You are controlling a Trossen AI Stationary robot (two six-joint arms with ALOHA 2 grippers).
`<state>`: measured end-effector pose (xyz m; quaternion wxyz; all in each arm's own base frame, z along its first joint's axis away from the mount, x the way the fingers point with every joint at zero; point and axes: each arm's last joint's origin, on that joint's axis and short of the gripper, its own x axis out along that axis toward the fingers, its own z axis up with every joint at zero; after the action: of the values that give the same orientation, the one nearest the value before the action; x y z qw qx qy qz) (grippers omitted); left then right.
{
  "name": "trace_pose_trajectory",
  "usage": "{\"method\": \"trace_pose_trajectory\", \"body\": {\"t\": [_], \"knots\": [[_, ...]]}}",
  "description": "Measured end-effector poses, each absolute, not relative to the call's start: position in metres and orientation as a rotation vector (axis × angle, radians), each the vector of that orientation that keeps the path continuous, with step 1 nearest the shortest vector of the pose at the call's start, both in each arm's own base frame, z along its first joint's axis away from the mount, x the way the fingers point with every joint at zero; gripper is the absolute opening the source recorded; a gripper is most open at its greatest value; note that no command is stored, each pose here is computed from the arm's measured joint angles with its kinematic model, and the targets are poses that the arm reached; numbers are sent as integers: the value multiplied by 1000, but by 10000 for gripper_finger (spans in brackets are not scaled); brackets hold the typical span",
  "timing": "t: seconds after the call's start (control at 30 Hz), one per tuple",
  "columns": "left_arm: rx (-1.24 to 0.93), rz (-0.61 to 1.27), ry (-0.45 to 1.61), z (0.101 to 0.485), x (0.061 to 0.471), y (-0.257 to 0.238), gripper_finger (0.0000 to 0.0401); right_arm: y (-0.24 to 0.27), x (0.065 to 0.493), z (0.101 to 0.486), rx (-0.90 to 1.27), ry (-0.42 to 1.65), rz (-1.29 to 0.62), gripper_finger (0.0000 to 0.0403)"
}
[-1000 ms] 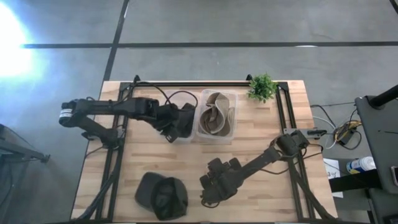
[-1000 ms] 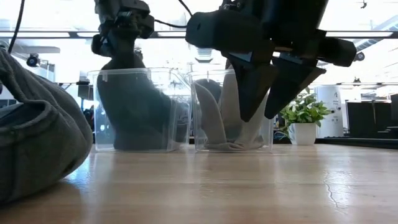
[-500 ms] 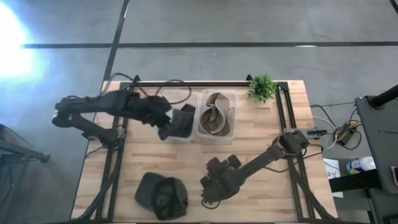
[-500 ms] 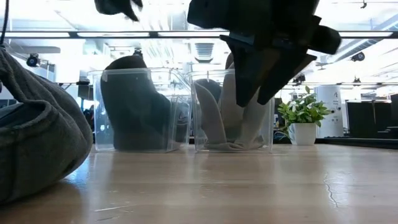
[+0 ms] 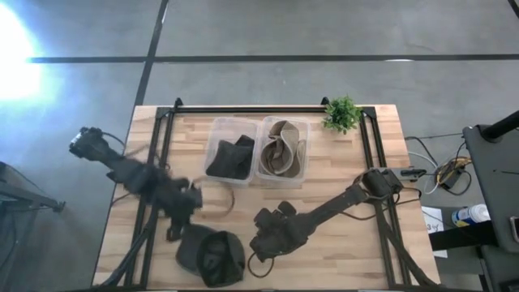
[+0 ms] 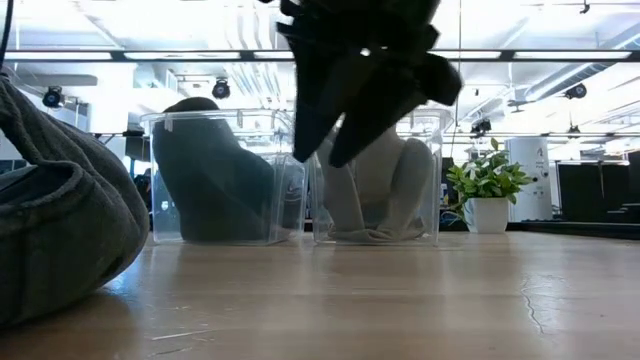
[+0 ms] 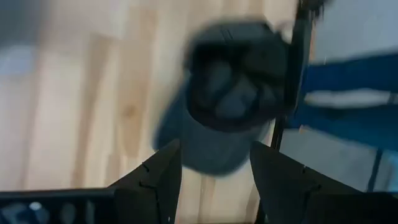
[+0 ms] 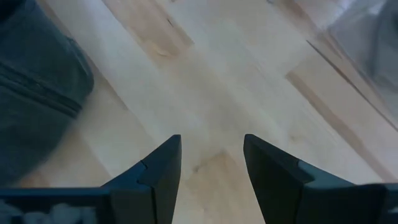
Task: Pick & Place hat
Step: Put the black cap into the left transparent bin
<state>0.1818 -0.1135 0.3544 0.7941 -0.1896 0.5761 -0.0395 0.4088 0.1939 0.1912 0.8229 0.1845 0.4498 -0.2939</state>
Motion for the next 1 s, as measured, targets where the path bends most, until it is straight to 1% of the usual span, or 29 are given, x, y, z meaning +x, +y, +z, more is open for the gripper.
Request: {"method": "trace_pose_trajectory", "body": {"t": [0.1, 0.2, 0.37, 0.47, 0.57, 0.73, 1.0], "knots": [[-333, -148, 1243, 332, 176, -136, 181, 193, 411, 192, 369, 958, -599, 171], [-240, -131, 1221, 305, 173, -147, 181, 193, 412, 192, 362, 959, -584, 171], [-143, -35, 1221, 265, 173, -141, 181, 193, 412, 192, 369, 969, -576, 171], [-77, -14, 1228, 247, 172, -135, 181, 193, 412, 192, 374, 975, -572, 171], [-38, -46, 1237, 236, 171, -134, 181, 193, 412, 192, 383, 976, -574, 171], [-69, -155, 1214, 223, 174, -138, 181, 193, 412, 191, 393, 986, -567, 171], [-91, -160, 1197, 200, 174, -134, 181, 193, 412, 191, 394, 988, -565, 171]]}}
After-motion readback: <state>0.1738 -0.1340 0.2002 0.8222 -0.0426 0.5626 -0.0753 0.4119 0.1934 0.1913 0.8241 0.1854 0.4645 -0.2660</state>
